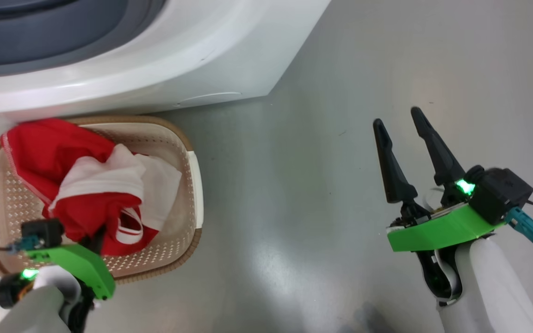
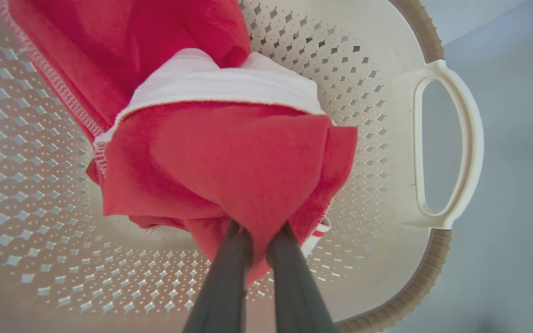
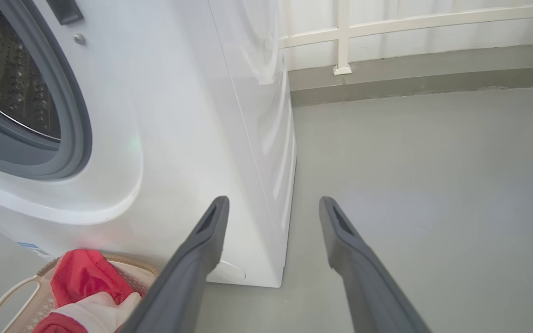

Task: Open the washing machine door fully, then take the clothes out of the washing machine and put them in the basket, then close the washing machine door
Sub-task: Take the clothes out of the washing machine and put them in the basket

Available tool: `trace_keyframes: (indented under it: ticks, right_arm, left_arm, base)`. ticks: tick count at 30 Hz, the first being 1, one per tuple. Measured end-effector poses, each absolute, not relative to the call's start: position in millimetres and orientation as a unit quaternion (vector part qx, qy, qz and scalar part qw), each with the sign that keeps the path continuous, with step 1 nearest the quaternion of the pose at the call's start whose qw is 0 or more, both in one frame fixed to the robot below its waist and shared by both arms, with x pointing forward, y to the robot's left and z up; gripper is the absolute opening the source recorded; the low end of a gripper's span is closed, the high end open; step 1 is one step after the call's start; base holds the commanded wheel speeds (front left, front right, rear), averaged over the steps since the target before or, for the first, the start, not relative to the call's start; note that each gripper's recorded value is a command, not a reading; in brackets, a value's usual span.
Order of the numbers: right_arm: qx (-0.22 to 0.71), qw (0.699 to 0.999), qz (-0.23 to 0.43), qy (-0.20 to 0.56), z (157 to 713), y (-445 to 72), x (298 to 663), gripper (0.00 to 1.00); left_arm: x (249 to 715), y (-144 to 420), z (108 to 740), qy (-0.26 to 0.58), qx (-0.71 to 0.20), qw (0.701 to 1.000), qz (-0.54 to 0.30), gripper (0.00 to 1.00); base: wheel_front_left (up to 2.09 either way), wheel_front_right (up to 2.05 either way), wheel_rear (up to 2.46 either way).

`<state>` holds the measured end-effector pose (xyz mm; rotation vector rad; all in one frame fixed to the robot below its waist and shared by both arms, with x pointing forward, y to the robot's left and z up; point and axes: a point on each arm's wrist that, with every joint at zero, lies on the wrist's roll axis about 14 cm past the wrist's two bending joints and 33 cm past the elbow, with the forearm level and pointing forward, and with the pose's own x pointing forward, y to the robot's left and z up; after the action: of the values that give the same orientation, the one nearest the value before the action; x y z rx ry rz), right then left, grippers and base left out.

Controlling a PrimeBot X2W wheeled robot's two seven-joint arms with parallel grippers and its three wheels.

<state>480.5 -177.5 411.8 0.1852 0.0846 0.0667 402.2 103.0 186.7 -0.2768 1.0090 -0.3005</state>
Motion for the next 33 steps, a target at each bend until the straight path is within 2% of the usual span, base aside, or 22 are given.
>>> trace_keyframes:
  ticks: [4, 5, 6, 7, 9, 22, 33]
  right_arm:
    - [0.090, 0.995, 0.030, 0.044, 410, -180, 481, 1.00]
    - [0.089, 0.995, 0.029, 0.046, 408, -181, 481, 1.00]
    - [0.089, 0.995, 0.028, 0.047, 407, -182, 481, 1.00]
    - [0.089, 0.995, 0.026, 0.048, 407, -183, 480, 1.00]
    - [0.088, 0.995, 0.024, 0.049, 406, -185, 480, 1.00]
    - [0.089, 0.995, 0.023, 0.043, 410, -185, 481, 1.00]
    - [0.092, 0.995, 0.027, 0.027, 423, -182, 483, 1.00]
  left_arm:
    - [413, 102, 183, 0.479, -0.128, 0.857, -0.143, 0.07]
    - [414, 101, 183, 0.479, -0.129, 0.856, -0.144, 0.12]
    - [416, 100, 182, 0.479, -0.129, 0.856, -0.144, 0.22]
    - [417, 100, 181, 0.479, -0.126, 0.856, -0.146, 0.38]
    - [418, 99, 179, 0.480, -0.124, 0.856, -0.147, 1.00]
    - [424, 102, 186, 0.468, -0.127, 0.863, -0.143, 1.00]
    - [453, 105, 223, 0.406, -0.147, 0.890, -0.143, 1.00]
  base:
    - [0.00, 0.00, 0.00]
    - [0.00, 0.00, 0.00]
    - [0.00, 0.00, 0.00]
    - [0.00, 0.00, 0.00]
    - [0.00, 0.00, 0.00]
    - [0.00, 0.00, 0.00]
    - [0.00, 0.00, 0.00]
